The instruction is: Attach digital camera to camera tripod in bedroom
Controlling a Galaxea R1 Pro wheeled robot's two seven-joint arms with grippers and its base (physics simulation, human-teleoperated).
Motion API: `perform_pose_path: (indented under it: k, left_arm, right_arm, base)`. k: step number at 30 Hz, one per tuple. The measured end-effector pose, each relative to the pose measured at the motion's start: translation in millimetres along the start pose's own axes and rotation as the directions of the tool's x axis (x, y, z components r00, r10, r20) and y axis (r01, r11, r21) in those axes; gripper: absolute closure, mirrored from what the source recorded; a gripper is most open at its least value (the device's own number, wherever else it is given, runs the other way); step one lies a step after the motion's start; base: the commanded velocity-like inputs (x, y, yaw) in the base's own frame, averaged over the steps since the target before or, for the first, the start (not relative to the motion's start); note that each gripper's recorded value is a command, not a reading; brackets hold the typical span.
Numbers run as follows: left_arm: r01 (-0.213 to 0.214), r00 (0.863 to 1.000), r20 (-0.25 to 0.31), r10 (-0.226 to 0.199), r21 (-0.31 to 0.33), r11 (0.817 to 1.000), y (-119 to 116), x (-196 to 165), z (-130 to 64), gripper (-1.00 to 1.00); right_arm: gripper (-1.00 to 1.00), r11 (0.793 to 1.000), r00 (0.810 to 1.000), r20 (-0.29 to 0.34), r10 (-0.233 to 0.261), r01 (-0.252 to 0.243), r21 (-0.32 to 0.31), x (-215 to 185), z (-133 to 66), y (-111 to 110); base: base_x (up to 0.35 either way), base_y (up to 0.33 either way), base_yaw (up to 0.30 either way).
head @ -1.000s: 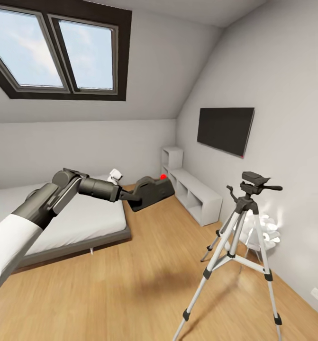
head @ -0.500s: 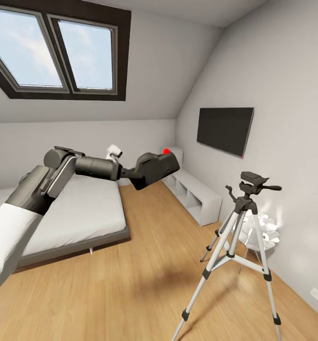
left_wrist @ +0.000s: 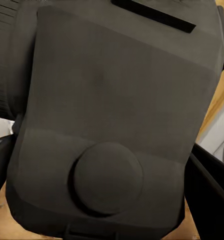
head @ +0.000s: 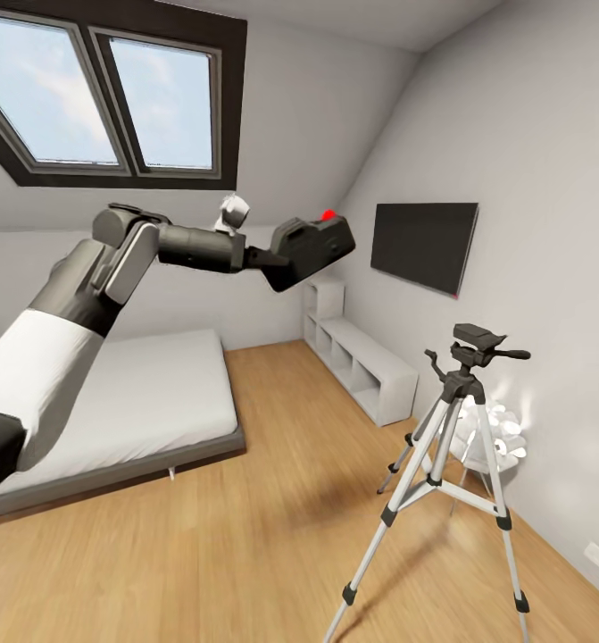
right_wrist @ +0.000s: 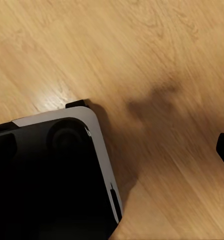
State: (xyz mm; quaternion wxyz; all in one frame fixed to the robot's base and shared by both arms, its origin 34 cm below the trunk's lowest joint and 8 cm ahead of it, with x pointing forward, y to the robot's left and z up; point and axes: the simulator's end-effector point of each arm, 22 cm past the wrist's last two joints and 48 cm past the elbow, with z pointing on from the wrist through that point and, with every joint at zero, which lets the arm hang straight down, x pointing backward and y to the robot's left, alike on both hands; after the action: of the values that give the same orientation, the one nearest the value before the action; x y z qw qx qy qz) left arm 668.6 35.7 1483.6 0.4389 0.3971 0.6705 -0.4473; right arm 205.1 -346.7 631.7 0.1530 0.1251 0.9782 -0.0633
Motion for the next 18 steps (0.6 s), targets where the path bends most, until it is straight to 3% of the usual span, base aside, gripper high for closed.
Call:
perform_pose_path:
  k: [10,16,18]
  left_arm:
    - [0.004,1.000,-0.025,-0.002,0.058,0.998,-23,-11,38.2,1.00]
    - [-0.010,0.998,-0.059,0.013,0.052,0.999,-25,-2,44.6,1.00]
    - [-0.031,0.997,-0.065,0.035,0.057,0.998,-30,-1,45.4,1.00]
  right_arm:
    - [-1.00,1.000,1.000,-0.001,0.001,-0.001,-0.002,0,-0.1,2]
    - [-1.00,1.000,1.000,-0.001,0.001,-0.001,-0.003,1,-0.1,3]
    - [-1.00,1.000,1.000,-0.001,0.001,-0.001,-0.003,1,-0.2,3]
  base:
    - [0.000,0.000,0.000]
    - [0.000,0.000,0.000]
    - [0.000,0.000,0.000]
